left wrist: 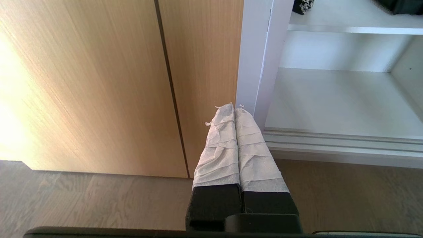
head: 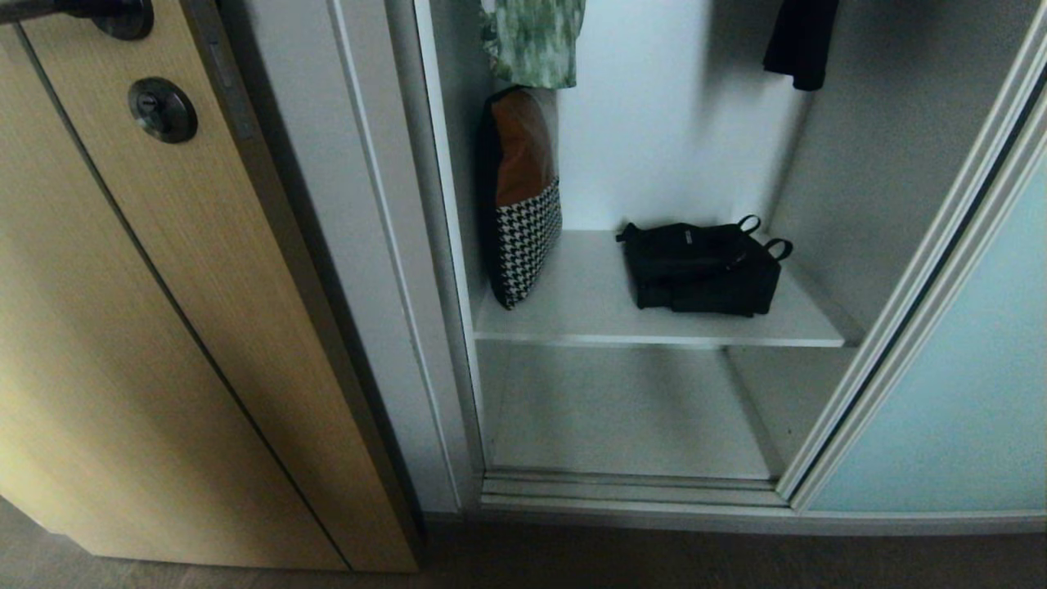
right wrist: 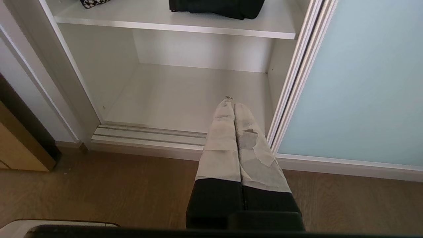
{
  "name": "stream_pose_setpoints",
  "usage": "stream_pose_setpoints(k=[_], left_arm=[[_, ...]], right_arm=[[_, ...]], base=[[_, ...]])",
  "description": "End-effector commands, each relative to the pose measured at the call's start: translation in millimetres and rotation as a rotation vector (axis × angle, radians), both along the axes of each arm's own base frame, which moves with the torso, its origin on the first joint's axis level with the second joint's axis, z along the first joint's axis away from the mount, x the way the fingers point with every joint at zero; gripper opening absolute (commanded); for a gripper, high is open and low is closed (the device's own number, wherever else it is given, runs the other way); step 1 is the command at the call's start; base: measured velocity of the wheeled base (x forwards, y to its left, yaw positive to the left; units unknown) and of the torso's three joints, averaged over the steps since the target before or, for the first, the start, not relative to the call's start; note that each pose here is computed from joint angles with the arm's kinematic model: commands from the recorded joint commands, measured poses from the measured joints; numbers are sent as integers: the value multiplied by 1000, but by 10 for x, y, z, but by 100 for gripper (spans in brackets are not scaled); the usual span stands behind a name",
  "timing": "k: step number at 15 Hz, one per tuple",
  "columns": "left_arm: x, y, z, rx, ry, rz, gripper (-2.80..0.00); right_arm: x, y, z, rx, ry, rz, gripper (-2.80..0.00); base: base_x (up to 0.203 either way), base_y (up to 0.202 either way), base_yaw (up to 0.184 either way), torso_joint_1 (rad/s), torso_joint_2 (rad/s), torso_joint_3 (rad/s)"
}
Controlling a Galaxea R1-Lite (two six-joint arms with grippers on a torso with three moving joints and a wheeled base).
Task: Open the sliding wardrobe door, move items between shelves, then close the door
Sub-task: Place the bag on the lower shelf
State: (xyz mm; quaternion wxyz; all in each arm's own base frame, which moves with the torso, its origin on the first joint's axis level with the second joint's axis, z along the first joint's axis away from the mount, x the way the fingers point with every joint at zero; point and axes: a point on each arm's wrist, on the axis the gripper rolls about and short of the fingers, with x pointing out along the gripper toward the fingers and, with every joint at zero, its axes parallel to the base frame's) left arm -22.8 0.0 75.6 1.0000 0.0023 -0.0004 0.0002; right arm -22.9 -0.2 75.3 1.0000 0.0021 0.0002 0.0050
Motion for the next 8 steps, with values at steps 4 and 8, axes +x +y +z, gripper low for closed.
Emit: stream_pose_setpoints(k=[4, 8], left_arm=[[1, 0, 3, -3, -1, 0, -280], [1, 0, 3, -3, -1, 1, -280]], right_arm=[[0, 0, 1, 0, -2, 1, -280], [-1, 0, 1, 0, -3, 1, -280]], base=[[0, 0, 0, 0, 0, 0], [164, 0, -1, 0, -1, 3]])
